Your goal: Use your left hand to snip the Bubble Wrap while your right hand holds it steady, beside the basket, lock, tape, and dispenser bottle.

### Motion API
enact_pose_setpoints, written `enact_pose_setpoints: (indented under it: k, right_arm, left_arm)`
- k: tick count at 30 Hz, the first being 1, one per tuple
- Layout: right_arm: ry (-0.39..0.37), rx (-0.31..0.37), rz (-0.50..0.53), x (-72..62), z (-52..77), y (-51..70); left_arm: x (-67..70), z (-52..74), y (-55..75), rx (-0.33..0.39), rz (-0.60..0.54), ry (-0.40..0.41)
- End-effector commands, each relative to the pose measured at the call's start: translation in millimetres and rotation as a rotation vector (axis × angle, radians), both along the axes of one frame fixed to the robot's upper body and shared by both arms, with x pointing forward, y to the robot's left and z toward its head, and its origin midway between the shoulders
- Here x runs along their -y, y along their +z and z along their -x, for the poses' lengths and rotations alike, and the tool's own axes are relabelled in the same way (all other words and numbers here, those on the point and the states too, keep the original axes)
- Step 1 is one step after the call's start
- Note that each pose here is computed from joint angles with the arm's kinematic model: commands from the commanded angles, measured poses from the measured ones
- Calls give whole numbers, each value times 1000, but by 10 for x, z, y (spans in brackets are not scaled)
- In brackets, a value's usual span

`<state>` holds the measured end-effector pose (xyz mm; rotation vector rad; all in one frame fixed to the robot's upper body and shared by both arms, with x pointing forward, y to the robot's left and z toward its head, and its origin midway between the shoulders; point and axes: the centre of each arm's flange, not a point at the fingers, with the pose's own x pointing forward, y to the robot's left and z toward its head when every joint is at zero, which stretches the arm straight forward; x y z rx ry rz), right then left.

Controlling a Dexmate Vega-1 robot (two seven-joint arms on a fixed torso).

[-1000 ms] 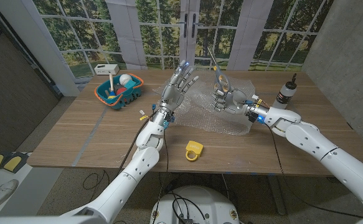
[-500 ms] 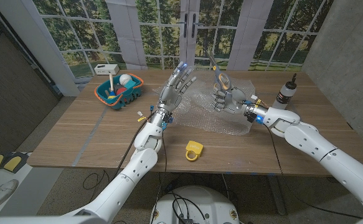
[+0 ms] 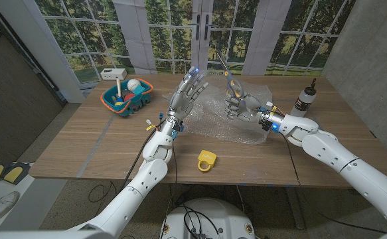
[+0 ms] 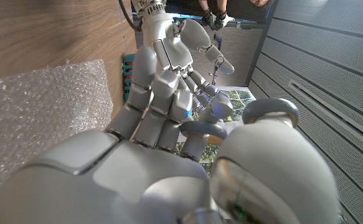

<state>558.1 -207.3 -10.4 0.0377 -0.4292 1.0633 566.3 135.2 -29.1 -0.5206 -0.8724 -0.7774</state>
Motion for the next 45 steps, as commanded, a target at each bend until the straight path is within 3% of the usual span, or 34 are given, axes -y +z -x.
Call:
enact_pose_setpoints:
  k: [1,9,12,19,25,35,45]
  right_arm:
    - [20,-57,-35,-2,-14,-56]
    - [31,-84,-60,-9,6,-98]
    - [40,-92,-56,-18,13,-122]
    - [41,-82,-30,-35,34,-133]
    - [62,-90,-12,-102,46,-148]
    - [69,-76,30,-166,77,-151]
    - [101,-19,95,-213,139,-106]
  left_arm:
    - [-26,2,44,17,-22,30]
    - [-25,8,59,24,-53,64]
    - [-65,49,123,78,-99,144]
    - [-68,100,276,169,-174,201]
    - [-60,208,402,259,-246,318]
    - [-36,176,366,237,-259,304]
    - [-7,144,326,217,-253,291]
